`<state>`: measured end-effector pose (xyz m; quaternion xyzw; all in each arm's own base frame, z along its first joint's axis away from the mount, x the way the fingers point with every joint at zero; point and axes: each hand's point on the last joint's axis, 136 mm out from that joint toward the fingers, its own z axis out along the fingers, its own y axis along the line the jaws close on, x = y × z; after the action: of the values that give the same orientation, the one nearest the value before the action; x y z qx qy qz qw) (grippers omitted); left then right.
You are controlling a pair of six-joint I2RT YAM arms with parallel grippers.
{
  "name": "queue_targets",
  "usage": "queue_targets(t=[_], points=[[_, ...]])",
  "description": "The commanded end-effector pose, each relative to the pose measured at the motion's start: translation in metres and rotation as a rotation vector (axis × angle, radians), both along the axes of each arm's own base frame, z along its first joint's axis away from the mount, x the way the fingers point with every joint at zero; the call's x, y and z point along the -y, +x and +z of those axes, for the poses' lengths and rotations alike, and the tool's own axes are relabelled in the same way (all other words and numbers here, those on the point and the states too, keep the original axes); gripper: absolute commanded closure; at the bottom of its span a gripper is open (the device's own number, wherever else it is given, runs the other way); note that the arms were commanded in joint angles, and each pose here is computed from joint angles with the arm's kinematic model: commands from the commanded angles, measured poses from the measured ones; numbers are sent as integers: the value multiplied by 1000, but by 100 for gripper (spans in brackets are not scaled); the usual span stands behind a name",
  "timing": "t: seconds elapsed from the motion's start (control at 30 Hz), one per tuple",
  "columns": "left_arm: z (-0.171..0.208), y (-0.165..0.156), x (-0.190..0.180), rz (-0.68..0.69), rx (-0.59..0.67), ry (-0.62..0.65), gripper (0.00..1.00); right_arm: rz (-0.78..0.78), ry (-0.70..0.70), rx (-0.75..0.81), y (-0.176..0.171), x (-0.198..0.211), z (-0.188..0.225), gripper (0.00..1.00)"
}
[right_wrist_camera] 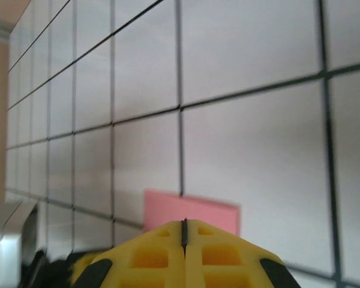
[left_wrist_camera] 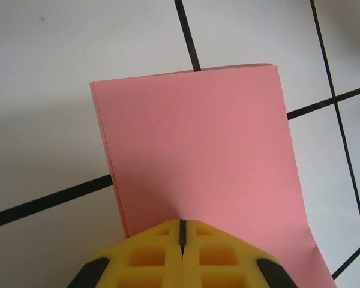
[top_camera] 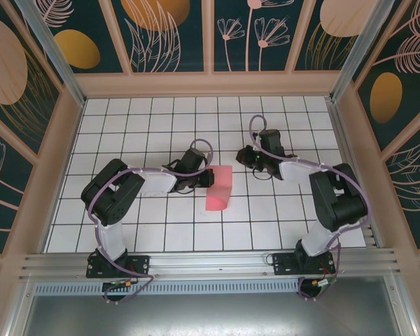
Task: Fold a paper plane with a square sheet of paper (pick it up from the middle)
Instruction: Fold the square sheet of paper in half at the center of the table.
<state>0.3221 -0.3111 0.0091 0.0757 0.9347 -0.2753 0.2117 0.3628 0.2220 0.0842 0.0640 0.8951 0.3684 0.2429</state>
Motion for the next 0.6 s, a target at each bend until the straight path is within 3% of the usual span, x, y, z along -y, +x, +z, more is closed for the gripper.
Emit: queue_targets(t=[0.0, 0.27, 0.57], points=[[-87, -40, -90, 76, -188, 405, 100, 73, 31, -86, -41, -18, -10, 100], [-87, -42, -86, 95, -203, 366, 100, 155, 46, -176, -77, -46, -30, 100], [-90, -43, -86, 120, -220, 353, 100, 193, 21, -259, -104, -48, -58, 100]])
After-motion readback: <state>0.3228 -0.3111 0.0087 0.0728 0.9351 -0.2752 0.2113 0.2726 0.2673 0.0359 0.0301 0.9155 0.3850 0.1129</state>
